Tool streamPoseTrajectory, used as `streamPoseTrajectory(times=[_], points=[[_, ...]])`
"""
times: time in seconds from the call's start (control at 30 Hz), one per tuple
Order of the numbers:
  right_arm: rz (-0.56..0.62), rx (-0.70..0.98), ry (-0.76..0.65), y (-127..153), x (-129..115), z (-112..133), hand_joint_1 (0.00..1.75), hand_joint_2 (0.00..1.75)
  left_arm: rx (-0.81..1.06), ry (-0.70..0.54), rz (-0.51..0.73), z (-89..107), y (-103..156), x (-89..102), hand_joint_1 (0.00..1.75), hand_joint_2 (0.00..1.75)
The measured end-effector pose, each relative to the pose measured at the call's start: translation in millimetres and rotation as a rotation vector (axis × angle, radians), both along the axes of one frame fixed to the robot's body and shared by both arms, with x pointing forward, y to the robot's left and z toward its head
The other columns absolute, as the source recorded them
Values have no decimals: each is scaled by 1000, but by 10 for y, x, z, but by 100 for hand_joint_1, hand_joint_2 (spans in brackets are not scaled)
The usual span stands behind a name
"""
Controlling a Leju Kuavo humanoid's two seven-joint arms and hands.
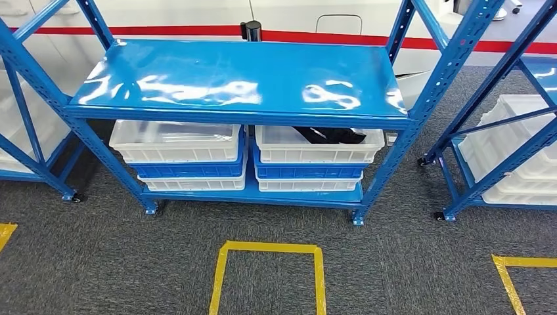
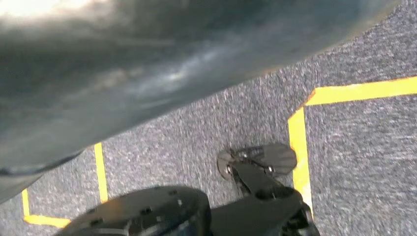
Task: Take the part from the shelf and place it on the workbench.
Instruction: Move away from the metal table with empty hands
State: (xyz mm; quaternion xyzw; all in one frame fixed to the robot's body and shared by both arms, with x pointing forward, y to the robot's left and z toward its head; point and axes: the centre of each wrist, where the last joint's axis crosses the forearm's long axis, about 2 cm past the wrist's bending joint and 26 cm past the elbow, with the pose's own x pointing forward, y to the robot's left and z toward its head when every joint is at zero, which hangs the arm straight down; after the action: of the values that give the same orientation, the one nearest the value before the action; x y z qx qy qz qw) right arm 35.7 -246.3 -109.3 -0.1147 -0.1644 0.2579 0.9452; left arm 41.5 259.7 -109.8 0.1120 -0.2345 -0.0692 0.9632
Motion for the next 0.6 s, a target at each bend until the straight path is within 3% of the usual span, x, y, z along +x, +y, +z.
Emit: streamPoseTrajectory(times=[0.6], points=[[7,4,-4,11,3,1,0,0,-4,8,6,-1,11,-4,0,0]])
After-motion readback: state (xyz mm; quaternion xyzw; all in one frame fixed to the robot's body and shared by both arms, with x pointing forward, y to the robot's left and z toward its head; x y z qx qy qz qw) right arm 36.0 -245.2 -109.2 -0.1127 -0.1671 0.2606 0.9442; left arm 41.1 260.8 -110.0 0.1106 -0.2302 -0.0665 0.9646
